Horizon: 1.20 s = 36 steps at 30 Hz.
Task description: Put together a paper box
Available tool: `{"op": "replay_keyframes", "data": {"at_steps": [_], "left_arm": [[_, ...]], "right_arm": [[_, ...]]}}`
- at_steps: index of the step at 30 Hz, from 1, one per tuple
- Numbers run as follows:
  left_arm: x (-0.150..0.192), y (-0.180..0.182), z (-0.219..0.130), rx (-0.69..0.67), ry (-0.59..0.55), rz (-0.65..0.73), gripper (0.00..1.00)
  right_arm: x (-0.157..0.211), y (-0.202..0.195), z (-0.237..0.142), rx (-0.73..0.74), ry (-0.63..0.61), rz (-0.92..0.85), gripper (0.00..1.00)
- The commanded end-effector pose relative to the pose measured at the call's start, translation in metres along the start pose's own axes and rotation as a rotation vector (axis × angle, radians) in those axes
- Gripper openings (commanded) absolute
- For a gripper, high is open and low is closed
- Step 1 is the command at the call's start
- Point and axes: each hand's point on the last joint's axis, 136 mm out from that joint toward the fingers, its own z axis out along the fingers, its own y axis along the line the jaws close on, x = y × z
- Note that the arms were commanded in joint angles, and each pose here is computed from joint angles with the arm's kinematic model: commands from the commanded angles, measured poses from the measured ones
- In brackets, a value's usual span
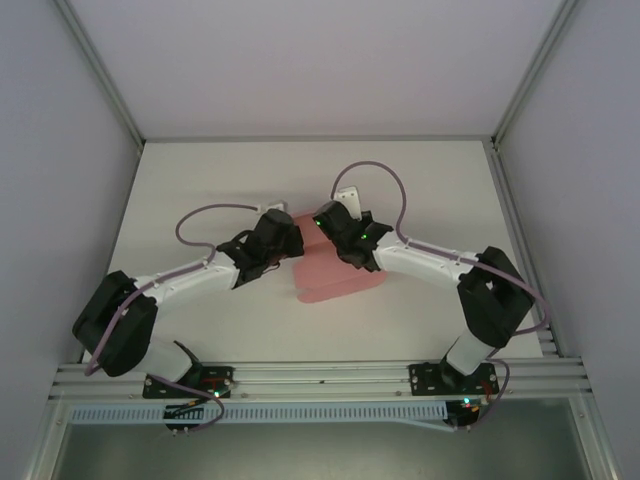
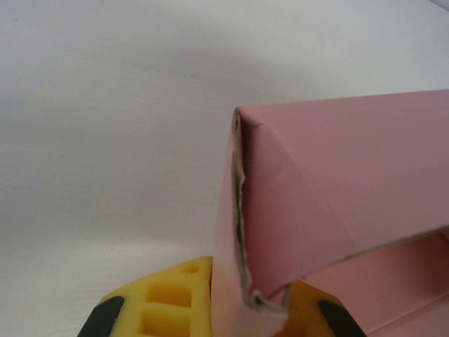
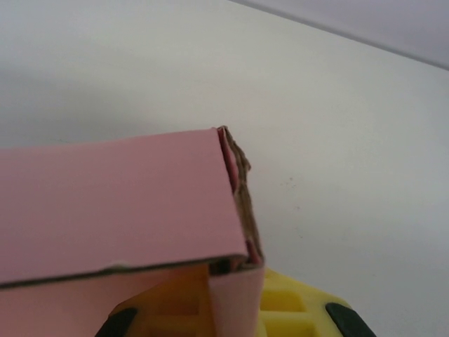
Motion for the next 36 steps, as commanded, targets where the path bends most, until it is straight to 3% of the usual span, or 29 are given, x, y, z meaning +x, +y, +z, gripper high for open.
{"op": "replay_keyframes", "data": {"at_steps": [1,3,4,6,8,9,12,14,16,21,24,30,33,36], "left_arm": [[-0.008,0.06,-0.012,-0.226,-0.028,0.038,0.0],[-0.014,0.043,-0.01,-0.171,-0.033,0.041,0.0],[-0.016,0.036,-0.009,-0.14,-0.031,0.041,0.0],[-0.017,0.028,-0.006,-0.11,-0.025,0.042,0.0],[-0.018,0.024,-0.004,-0.102,-0.019,0.049,0.0],[-0.02,0.023,-0.004,-0.101,-0.023,0.055,0.0],[-0.028,0.015,-0.005,-0.075,-0.037,0.092,0.0],[-0.034,0.005,-0.007,-0.046,-0.051,0.179,0.0],[-0.043,-0.006,-0.008,-0.03,-0.045,0.357,0.0],[-0.014,-0.024,-0.006,0.094,0.198,0.976,0.0],[-0.011,-0.026,-0.011,0.121,0.273,1.193,0.0],[-0.012,-0.041,-0.02,0.185,0.368,1.575,0.0],[0.0,-0.037,-0.013,0.157,0.5,1.69,0.0],[0.022,-0.019,0.003,0.091,0.649,1.887,0.0]], "right_arm": [[0.015,-0.067,0.013,0.158,0.006,0.003,0.14],[0.012,-0.027,0.007,-0.096,-0.034,0.044,0.17],[0.008,-0.006,-0.003,-0.242,-0.068,0.044,0.27],[-0.001,0.016,-0.024,-0.427,-0.126,0.078,0.38],[-0.01,0.03,-0.051,-0.583,-0.182,0.076,0.54],[-0.015,0.031,-0.061,-0.623,-0.201,0.095,0.69],[-0.024,0.034,-0.095,-0.757,-0.246,0.129,1.0],[-0.026,0.026,-0.111,-0.787,-0.262,0.18,1.0],[-0.026,0.007,-0.115,-0.737,-0.27,0.263,1.0],[0.012,-0.071,-0.101,-0.385,-0.159,0.526,1.0],[0.034,-0.107,-0.103,-0.254,-0.142,0.648,1.0],[0.047,-0.125,-0.113,-0.263,-0.217,0.69,1.0],[0.061,-0.131,-0.113,-0.237,-0.173,0.656,1.0],[0.071,-0.134,-0.114,-0.219,-0.125,0.641,1.0]]}}
